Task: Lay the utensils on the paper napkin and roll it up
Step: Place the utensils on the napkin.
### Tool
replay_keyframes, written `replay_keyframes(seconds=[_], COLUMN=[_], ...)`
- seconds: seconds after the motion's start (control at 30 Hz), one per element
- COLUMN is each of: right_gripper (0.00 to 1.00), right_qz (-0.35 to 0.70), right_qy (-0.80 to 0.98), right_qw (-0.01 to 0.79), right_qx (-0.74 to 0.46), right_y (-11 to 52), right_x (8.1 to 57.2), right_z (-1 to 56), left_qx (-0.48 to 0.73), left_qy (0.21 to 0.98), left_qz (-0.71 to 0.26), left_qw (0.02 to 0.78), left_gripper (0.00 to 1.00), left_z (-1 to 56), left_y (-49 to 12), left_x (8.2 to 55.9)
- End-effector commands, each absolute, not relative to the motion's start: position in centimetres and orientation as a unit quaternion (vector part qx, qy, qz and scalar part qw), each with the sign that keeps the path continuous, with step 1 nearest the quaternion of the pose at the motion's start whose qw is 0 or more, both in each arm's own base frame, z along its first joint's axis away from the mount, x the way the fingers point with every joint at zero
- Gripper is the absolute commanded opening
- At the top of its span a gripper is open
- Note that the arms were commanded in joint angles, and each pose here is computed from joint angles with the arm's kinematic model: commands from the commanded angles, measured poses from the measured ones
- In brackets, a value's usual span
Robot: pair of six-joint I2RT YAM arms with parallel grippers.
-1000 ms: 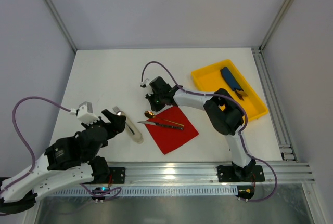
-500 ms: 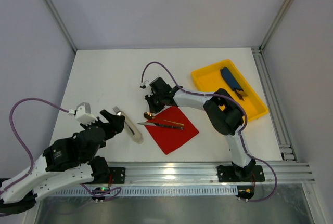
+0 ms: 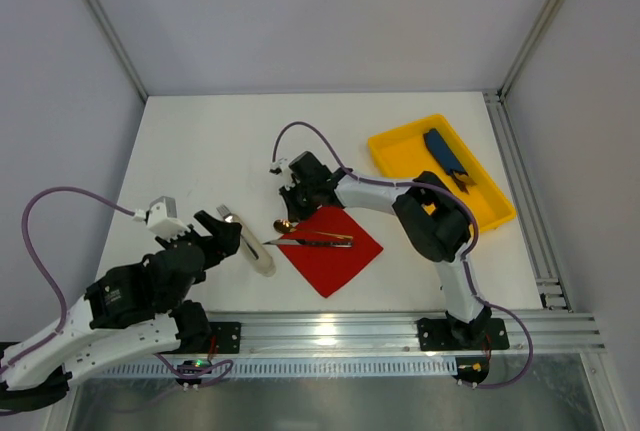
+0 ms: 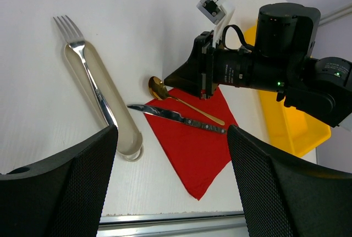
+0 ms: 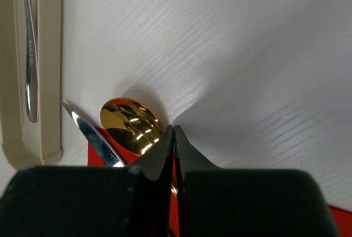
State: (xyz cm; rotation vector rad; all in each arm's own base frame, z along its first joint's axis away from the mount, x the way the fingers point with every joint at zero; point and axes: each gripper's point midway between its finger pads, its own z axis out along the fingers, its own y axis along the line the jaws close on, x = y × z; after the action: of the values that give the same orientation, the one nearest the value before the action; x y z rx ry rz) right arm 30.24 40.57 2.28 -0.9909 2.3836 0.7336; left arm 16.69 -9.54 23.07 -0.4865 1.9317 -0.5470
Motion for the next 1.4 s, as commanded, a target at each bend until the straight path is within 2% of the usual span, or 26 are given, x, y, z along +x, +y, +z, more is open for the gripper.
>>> replay_keyframes(seconds=[0.0,0.23,0.33,0.5,0.57,0.63,0.73,1.13,1.37], right_gripper=[0.04,0.20,0.33,0.61,0.64,0.76,0.83,0.80,0.73], right_qz=[0.272,0.264,0.280,0.303,0.303,0.308,0.311,0.290,0.273], right_qy=[0.853,0.836,0.817,0.779,0.779,0.769,0.760,0.765,0.772], right_qw=[0.266,0.290,0.292,0.275,0.259,0.252,0.252,0.212,0.204], right_qx=[-0.357,-0.383,-0.410,-0.476,-0.485,-0.500,-0.511,-0.535,-0.536], right_y=[40.9,40.9,41.4,42.0,41.9,42.1,42.3,43.0,42.9], right_x=[30.8,30.8,30.3,28.9,28.6,28.3,28.2,28.5,28.1], right_z=[5.7,7.7,8.8,9.6,8.9,8.7,8.3,4.7,3.6], left_qx=[-0.213,-0.212,-0.214,-0.217,-0.217,-0.217,-0.217,-0.214,-0.213], left_qy=[0.793,0.795,0.793,0.791,0.790,0.790,0.791,0.793,0.794], left_qz=[-0.231,-0.232,-0.234,-0.238,-0.237,-0.238,-0.238,-0.235,-0.235], left_qw=[0.522,0.520,0.520,0.521,0.522,0.522,0.521,0.520,0.519], left_gripper=[0.82,0.82,0.82,0.82,0.82,0.82,0.82,0.82,0.82], left_z=[23.9,23.7,23.7,24.0,24.1,24.1,24.1,24.2,24.1], left_y=[-9.7,-9.6,-9.4,-9.1,-9.0,-8.9,-9.0,-9.1,-9.3], left_x=[17.1,17.0,17.0,16.8,16.8,16.7,16.8,16.8,16.8])
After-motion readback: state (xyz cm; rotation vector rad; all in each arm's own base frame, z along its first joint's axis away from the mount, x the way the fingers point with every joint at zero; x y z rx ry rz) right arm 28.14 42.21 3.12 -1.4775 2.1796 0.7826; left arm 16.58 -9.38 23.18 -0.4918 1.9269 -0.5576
